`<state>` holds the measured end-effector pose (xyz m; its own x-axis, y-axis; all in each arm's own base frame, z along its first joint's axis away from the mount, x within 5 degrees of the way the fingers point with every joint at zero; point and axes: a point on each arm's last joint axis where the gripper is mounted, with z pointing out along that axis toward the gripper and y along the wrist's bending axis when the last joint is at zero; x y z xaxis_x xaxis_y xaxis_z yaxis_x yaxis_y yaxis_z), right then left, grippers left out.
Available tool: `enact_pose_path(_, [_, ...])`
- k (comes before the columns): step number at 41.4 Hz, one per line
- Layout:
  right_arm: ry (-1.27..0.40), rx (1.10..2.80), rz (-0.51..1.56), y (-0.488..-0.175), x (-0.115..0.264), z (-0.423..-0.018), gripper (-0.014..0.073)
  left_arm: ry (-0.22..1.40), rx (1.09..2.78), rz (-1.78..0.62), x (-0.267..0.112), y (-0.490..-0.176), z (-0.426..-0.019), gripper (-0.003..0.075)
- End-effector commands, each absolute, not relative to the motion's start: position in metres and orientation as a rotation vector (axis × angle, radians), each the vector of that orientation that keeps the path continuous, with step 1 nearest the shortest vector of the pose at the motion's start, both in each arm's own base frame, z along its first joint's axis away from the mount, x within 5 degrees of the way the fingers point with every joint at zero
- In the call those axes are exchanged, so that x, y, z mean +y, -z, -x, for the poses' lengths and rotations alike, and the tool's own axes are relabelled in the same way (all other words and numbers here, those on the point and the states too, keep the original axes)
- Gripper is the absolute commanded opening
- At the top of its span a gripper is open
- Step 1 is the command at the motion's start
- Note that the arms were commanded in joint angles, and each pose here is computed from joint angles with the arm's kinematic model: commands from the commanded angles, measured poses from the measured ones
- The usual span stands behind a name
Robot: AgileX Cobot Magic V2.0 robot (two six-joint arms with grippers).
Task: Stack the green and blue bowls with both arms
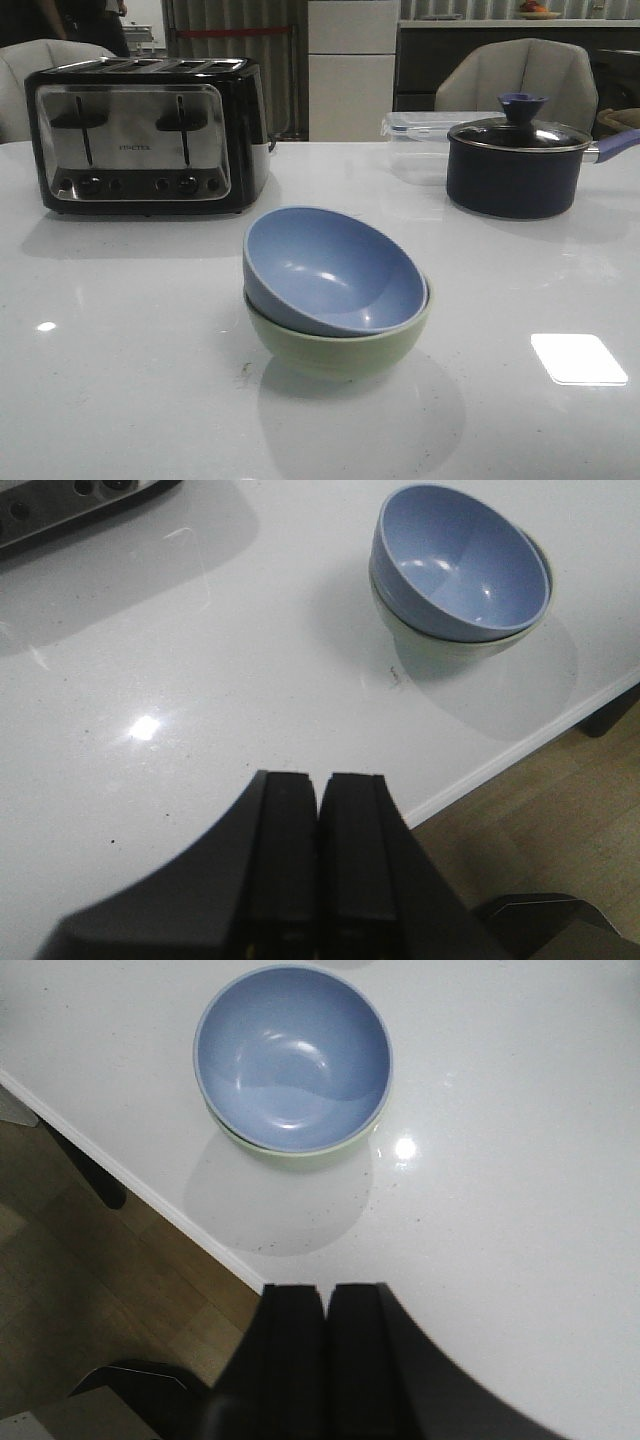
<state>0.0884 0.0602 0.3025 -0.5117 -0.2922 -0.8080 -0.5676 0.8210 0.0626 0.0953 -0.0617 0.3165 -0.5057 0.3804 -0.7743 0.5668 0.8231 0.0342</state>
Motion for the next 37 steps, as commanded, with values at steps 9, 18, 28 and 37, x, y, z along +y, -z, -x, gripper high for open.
enact_pose_path(9, [-0.412, 2.046, 0.608, -0.316, 0.061, -0.092, 0.0057, 0.283, 1.984, -0.530, -0.047, -0.338, -0.088, 0.0093])
enact_pose_path(18, [-0.412, 2.046, 0.608, -0.316, 0.061, -0.092, 0.0057, 0.178, 1.749, -0.261, -0.019, -0.323, -0.067, 0.0093])
enact_pose_path(28, [-0.412, 2.046, 0.608, -0.316, 0.061, -0.092, 0.0057, 0.062, 1.592, -0.070, -0.005, -0.266, -0.050, 0.0093])
enact_pose_path(37, [-0.412, 2.046, 0.608, -0.316, 0.061, -0.092, 0.0057, 0.070, 1.499, 0.014, -0.002, -0.228, -0.051, 0.0093])
